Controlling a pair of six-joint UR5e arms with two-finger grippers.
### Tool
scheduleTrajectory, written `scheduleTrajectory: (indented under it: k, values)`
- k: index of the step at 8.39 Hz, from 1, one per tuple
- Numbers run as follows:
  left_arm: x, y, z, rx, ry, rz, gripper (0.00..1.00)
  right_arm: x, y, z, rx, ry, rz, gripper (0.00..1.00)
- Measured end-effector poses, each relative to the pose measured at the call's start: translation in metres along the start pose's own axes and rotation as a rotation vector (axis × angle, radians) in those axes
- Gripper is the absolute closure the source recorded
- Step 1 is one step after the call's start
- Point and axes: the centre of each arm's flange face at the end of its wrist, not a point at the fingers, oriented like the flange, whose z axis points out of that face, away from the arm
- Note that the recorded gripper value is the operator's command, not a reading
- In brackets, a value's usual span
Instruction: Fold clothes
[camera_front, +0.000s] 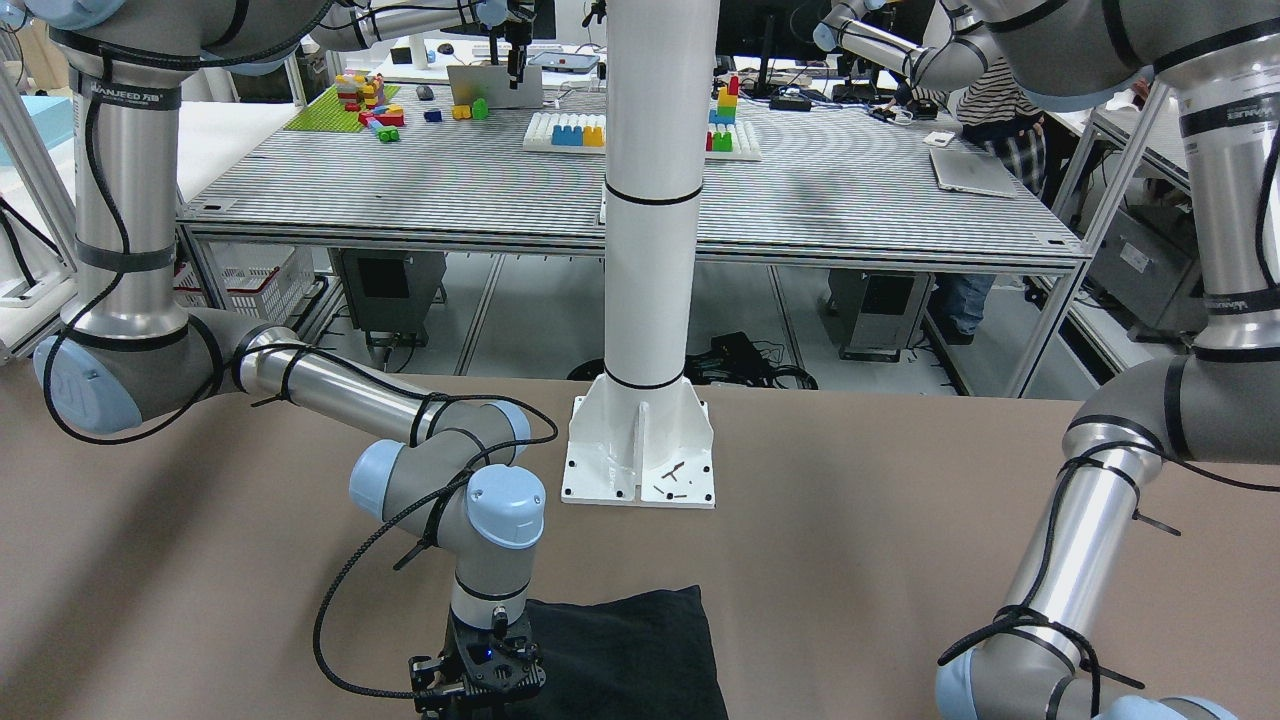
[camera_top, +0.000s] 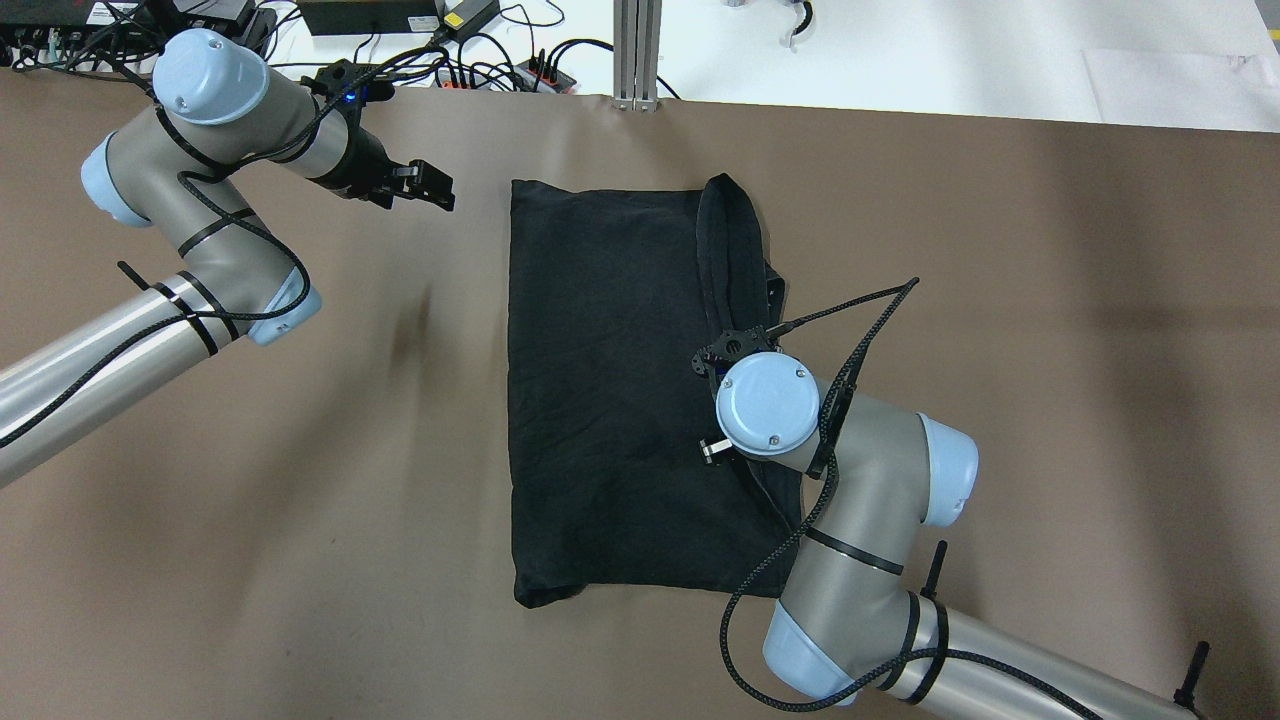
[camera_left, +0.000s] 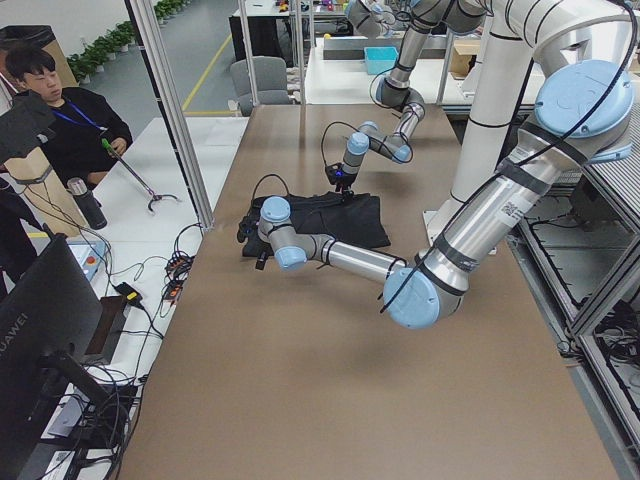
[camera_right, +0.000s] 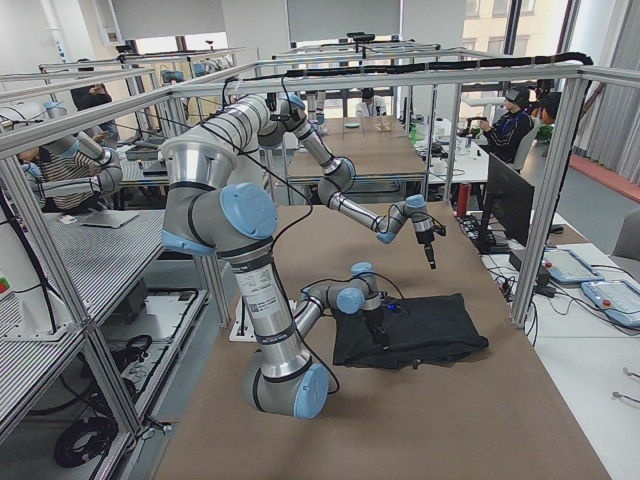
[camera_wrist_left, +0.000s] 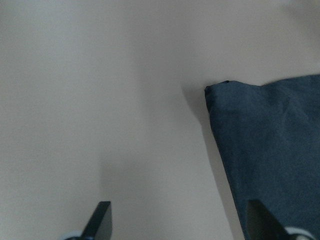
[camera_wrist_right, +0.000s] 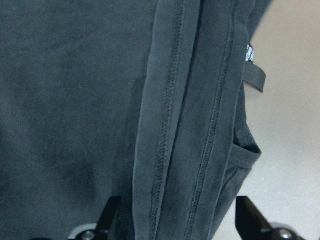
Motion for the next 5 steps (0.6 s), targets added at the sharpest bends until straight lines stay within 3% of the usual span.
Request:
scheduleTrajectory:
  k: [3, 5]
  values:
    - [0.0002, 0.0003, 0.0012, -0.002, -0.001, -0.001, 0.05, -0.0027, -0.0014, -0.0007, 0.003, -0.005, -0.002, 0.80]
    - [-0.0002, 0.0004, 0.0018, -0.003, -0.002, 0.000, 0.05, -0.0014, -0.0023, -0.0015, 0.005, -0.006, -0.009, 0.80]
